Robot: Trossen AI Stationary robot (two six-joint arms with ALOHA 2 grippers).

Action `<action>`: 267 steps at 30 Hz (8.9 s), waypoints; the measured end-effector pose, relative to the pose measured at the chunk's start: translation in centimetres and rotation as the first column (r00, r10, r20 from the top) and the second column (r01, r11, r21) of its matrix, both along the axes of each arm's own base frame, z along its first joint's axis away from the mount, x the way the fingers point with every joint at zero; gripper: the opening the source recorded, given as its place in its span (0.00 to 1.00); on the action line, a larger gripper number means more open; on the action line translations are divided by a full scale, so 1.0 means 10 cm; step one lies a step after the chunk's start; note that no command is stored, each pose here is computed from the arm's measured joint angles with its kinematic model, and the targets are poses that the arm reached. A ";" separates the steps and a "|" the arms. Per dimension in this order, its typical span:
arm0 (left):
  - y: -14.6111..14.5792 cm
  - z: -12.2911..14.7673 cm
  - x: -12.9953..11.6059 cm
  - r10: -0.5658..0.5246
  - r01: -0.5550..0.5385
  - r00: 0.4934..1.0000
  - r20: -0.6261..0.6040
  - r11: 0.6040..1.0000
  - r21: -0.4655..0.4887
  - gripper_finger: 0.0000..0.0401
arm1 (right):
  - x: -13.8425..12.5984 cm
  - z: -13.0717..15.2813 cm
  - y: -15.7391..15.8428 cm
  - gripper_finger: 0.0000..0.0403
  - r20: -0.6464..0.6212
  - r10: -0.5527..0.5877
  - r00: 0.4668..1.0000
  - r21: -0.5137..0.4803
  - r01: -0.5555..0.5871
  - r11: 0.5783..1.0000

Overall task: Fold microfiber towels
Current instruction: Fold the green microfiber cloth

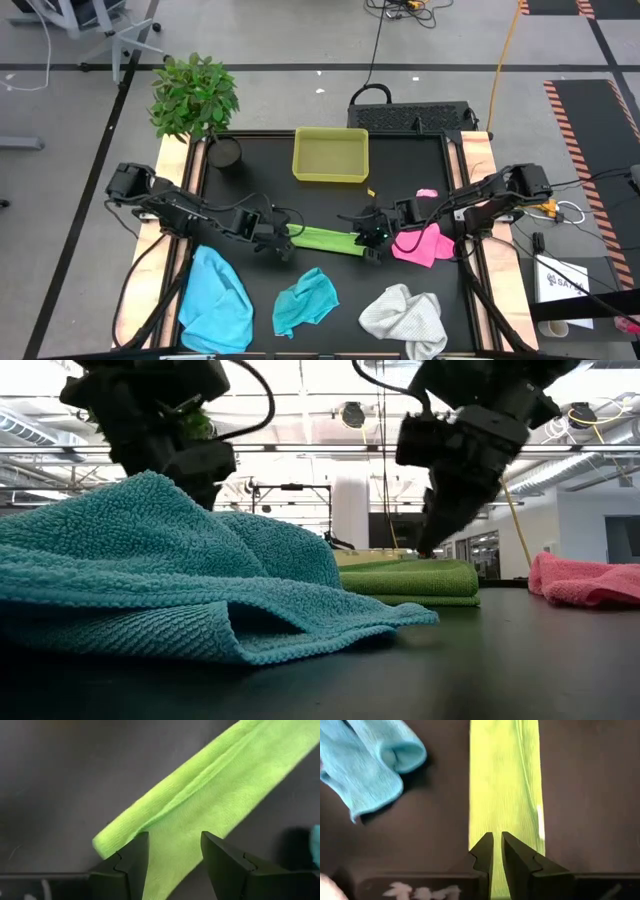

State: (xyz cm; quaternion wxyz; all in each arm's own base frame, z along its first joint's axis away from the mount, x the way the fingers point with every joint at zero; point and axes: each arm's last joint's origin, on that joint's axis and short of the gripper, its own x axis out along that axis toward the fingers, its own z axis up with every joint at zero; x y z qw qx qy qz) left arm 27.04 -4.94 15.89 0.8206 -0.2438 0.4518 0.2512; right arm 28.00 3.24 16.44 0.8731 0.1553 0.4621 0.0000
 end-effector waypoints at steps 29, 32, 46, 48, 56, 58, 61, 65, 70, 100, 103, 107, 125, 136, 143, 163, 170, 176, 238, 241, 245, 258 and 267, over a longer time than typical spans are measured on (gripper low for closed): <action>0.09 -0.02 0.00 0.029 -0.028 0.999 -0.019 0.999 0.032 0.45 | -0.19 -0.08 -0.09 0.04 0.013 -0.007 1.000 0.016 0.006 1.000; 0.10 -0.02 0.00 0.030 -0.030 0.999 -0.018 0.999 0.028 0.45 | -0.19 -0.06 -0.10 0.04 0.007 -0.020 1.000 0.068 0.019 0.997; 0.09 -0.03 0.01 0.035 -0.034 0.999 -0.020 0.999 0.020 0.45 | -0.28 -0.23 -0.17 0.04 -0.044 -0.072 0.996 -0.019 0.071 0.997; 0.09 -0.03 0.01 0.038 -0.038 0.999 -0.018 0.999 0.022 0.45 | -0.30 -0.26 -0.23 0.04 -0.055 -0.086 0.995 -0.039 0.084 0.996; 0.13 -0.02 0.03 0.064 -0.064 0.998 0.007 0.998 0.020 0.45 | -0.33 -0.30 -0.44 0.04 -0.044 -0.103 0.994 -0.082 0.100 0.992; 0.14 -0.01 0.05 0.072 -0.072 0.997 0.021 0.997 0.021 0.45 | -0.33 -0.30 -0.49 0.04 -0.040 -0.093 0.995 -0.101 0.089 0.991; 0.19 -0.01 0.06 0.078 -0.079 0.997 0.030 0.996 0.037 0.45 | -0.34 -0.30 -0.58 0.04 -0.038 -0.103 0.994 -0.119 0.097 0.988; 0.25 -0.01 0.07 0.083 -0.084 0.996 0.026 0.995 0.055 0.45 | -0.35 -0.30 -0.68 0.04 -0.035 -0.115 0.993 -0.137 0.109 0.985; 0.28 -0.03 0.08 0.080 -0.081 0.997 0.017 0.995 0.050 0.45 | -0.33 -0.25 -0.73 0.04 -0.003 -0.138 0.990 -0.102 0.137 0.985; 0.27 -0.12 0.09 0.078 -0.077 0.997 -0.017 0.996 0.052 0.45 | -0.24 -0.35 -0.51 0.04 -0.051 -0.116 0.992 -0.055 0.113 0.992; 0.27 -0.13 0.09 0.084 -0.083 0.996 -0.021 0.995 0.054 0.45 | -0.25 -0.33 -0.51 0.04 -0.045 -0.115 0.992 -0.054 0.113 0.992; 0.28 -0.06 0.09 0.084 -0.084 0.996 -0.001 0.994 0.076 0.45 | -0.25 -0.28 -0.51 0.04 -0.024 -0.122 0.992 -0.043 0.121 0.992; 0.38 0.18 0.13 0.028 -0.028 1.000 0.001 0.989 0.147 0.45 | -0.47 0.12 -0.50 0.06 -0.031 -0.335 0.942 0.172 0.335 0.927; 0.41 0.17 0.13 0.038 -0.036 0.999 -0.009 0.989 0.143 0.45 | -0.45 0.00 -0.52 0.29 -0.139 -0.441 0.887 0.217 0.461 0.860; 0.41 0.15 0.14 0.041 -0.039 0.999 -0.013 0.989 0.142 0.45 | -0.42 -0.16 -0.53 0.39 -0.226 -0.473 0.851 0.209 0.517 0.830; 0.40 -0.04 0.16 0.036 -0.024 0.994 -0.103 0.992 0.124 0.45 | -0.35 -0.28 -0.66 0.40 -0.218 -0.509 0.833 0.200 0.549 0.812; 0.40 -0.07 0.16 0.034 -0.020 0.992 -0.118 0.992 0.126 0.45 | -0.46 -0.40 -0.64 0.40 -0.244 -0.527 0.814 0.203 0.574 0.793; 0.40 -0.07 0.16 0.035 -0.020 0.992 -0.118 0.992 0.125 0.45 | -0.50 -0.48 -0.64 0.39 -0.201 -0.558 0.805 0.253 0.593 0.764; 0.48 -0.24 0.29 -0.008 0.016 0.995 -0.095 0.996 0.087 0.45 | -0.57 -0.15 -0.62 0.00 -0.042 -0.584 0.811 0.384 0.552 0.740; 0.51 -0.23 0.31 -0.015 0.022 0.997 -0.073 0.995 0.096 0.45 | -0.56 -0.13 -0.62 0.00 -0.032 -0.576 0.817 0.401 0.539 0.741; 0.54 -0.21 0.36 -0.027 0.030 0.999 -0.030 0.994 0.107 0.45 | -0.50 -0.01 -0.62 0.00 0.029 -0.578 0.816 0.435 0.510 0.742; 0.55 -0.05 0.34 0.003 -0.007 1.000 0.029 0.989 0.151 0.45 | -0.34 0.24 -0.65 0.00 0.141 -0.542 0.828 0.431 0.442 0.787; 0.57 0.26 0.14 0.032 -0.038 0.999 0.029 0.978 0.203 0.45 | -0.34 0.23 -0.70 0.00 0.132 -0.542 0.830 0.437 0.442 0.783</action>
